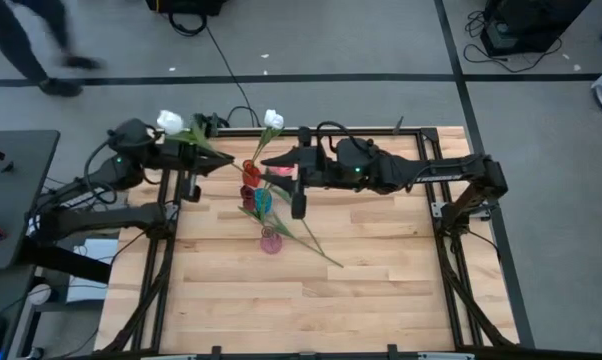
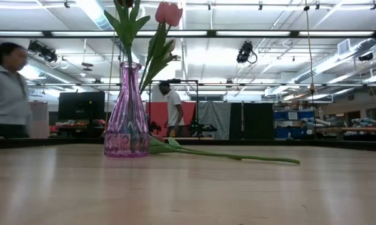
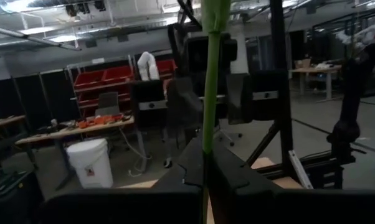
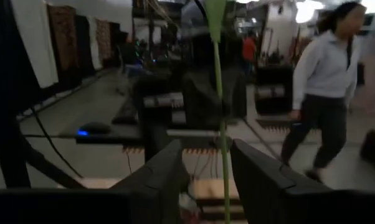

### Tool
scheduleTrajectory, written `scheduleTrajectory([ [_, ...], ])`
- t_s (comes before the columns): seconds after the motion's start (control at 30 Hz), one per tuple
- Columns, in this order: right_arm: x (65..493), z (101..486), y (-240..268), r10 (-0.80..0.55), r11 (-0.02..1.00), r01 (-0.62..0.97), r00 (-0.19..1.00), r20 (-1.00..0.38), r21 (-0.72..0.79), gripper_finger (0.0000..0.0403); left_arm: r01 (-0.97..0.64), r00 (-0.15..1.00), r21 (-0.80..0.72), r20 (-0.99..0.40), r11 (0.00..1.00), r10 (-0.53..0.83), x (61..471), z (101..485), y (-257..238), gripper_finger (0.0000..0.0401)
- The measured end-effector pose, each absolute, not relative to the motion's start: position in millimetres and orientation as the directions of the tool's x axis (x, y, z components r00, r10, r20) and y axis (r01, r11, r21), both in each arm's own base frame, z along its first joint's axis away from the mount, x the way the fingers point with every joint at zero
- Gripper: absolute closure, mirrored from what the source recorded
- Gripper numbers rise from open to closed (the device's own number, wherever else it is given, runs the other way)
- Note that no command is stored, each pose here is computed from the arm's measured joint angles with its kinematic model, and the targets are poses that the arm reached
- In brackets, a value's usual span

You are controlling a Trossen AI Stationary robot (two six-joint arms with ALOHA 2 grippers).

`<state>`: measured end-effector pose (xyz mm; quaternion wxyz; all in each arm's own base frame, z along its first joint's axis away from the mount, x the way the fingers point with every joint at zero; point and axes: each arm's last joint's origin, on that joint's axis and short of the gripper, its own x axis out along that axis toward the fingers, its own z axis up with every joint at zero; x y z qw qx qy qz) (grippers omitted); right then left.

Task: Sort flowers into vase by color
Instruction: Put the white flower into the red vase

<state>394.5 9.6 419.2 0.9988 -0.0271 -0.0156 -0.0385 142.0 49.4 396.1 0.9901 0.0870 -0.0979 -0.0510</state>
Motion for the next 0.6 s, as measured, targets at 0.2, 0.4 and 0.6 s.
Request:
scheduleTrajectory([
  [0.2,379,404,9,-0.105,0.994,0.105,0.994,-0.011,-0.020,0.0252,0.035,0.984,0.170,0.164,0.985,-0.063,138,393,59,0.0394],
  [0.4,359,375,5,-0.181,0.983,0.181,0.983,-0.012,0.006,0.0253,0.014,0.993,0.151,0.113,0.988,-0.031,144,385,78,0.0394],
  [0.6,329,347,5,-0.180,0.982,0.175,0.980,0.081,0.072,0.0253,-0.050,0.993,0.144,0.113,0.988,0.034,151,377,98,0.0394],
])
